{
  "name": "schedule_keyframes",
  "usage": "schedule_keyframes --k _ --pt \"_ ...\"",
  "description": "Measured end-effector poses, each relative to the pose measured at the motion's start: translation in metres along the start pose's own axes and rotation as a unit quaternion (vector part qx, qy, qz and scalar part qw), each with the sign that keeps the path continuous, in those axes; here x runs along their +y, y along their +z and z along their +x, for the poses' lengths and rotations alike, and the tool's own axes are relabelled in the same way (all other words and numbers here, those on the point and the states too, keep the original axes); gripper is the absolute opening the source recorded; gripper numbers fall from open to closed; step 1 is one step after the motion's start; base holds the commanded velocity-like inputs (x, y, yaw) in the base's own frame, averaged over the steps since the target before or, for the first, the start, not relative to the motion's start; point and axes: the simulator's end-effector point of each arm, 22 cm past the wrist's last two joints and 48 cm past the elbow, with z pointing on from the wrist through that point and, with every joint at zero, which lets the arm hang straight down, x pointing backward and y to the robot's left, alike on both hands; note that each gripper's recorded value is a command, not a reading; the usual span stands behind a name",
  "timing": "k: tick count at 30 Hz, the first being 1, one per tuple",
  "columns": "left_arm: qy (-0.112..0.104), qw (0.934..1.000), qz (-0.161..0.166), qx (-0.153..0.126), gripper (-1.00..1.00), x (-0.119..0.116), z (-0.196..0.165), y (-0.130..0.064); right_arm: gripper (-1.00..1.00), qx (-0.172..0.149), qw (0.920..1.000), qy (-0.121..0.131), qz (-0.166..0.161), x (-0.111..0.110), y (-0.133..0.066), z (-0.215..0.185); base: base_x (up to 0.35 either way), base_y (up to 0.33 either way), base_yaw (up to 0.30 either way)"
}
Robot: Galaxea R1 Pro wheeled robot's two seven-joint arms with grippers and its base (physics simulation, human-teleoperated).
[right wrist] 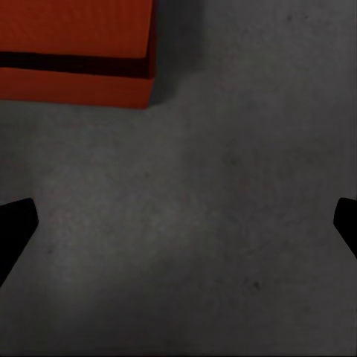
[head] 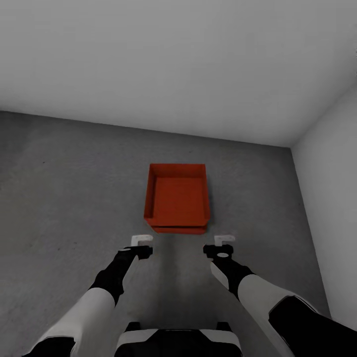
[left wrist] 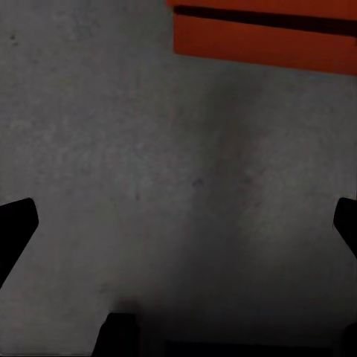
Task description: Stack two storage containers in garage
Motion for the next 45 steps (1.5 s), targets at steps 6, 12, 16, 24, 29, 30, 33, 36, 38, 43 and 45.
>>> schedule_keyframes --k 6,12,16,24,29,30,33,36,38,43,45 --pt "0.0 1.0 0.0 0.0 1.0 0.0 0.0 0.0 1.0 0.0 1.0 0.0 0.0 0.0 0.0 0.0 -0.144 0.0 0.0" --pt "0.0 1.0 0.0 -0.002 1.0 0.0 -0.002 -0.002 1.0 -0.001 1.0 0.002 0.0 0.0 -0.001 -0.002 -0.013 0.0 0.0" --pt "0.0 1.0 0.0 -0.005 1.0 0.0 -0.004 -0.004 1.0 -0.004 1.0 0.003 0.001 -0.001 -0.003 -0.005 -0.001 0.0 0.0" --pt "0.0 0.9999 0.0 -0.011 1.0 0.0 -0.011 -0.008 1.0 -0.01 0.9999 0.004 0.001 -0.002 -0.007 -0.012 0.0 0.0 0.0" --pt "0.0 0.9999 0.0 -0.015 1.0 0.0 -0.015 -0.011 1.0 -0.014 0.9999 0.005 0.001 -0.002 -0.009 -0.016 0.0 0.0 0.0" --pt "0.0 0.9999 0.0 -0.015 1.0 0.0 -0.016 -0.012 1.0 -0.014 0.9999 0.005 0.001 -0.002 -0.01 -0.017 0.0 0.0 0.0" --pt "0.0 0.9998 0.0 -0.018 1.0 0.0 -0.018 -0.013 1.0 -0.017 0.9998 0.005 0.001 -0.003 -0.011 -0.02 0.0 0.0 0.0" --pt "0.0 0.9998 0.0 -0.02 1.0 0.0 -0.02 -0.015 1.0 -0.019 0.9998 0.005 0.001 -0.003 -0.013 -0.023 0.0 0.0 0.0" --pt "0.0 0.9998 0.0 -0.022 1.0 0.0 -0.022 -0.016 1.0 -0.021 0.9998 0.005 0.001 -0.003 -0.014 -0.024 0.0 0.0 0.0" --pt "0.001 0.9997 0.0 -0.025 1.0 0.001 -0.026 -0.019 1.0 -0.025 0.9997 0.005 0.002 -0.004 -0.016 -0.029 0.0 0.0 0.0" --pt "0.0 0.9996 0.0 -0.027 1.0 0.001 -0.028 -0.021 1.0 -0.026 0.9996 0.005 0.002 -0.004 -0.017 -0.031 0.0 0.0 0.0"
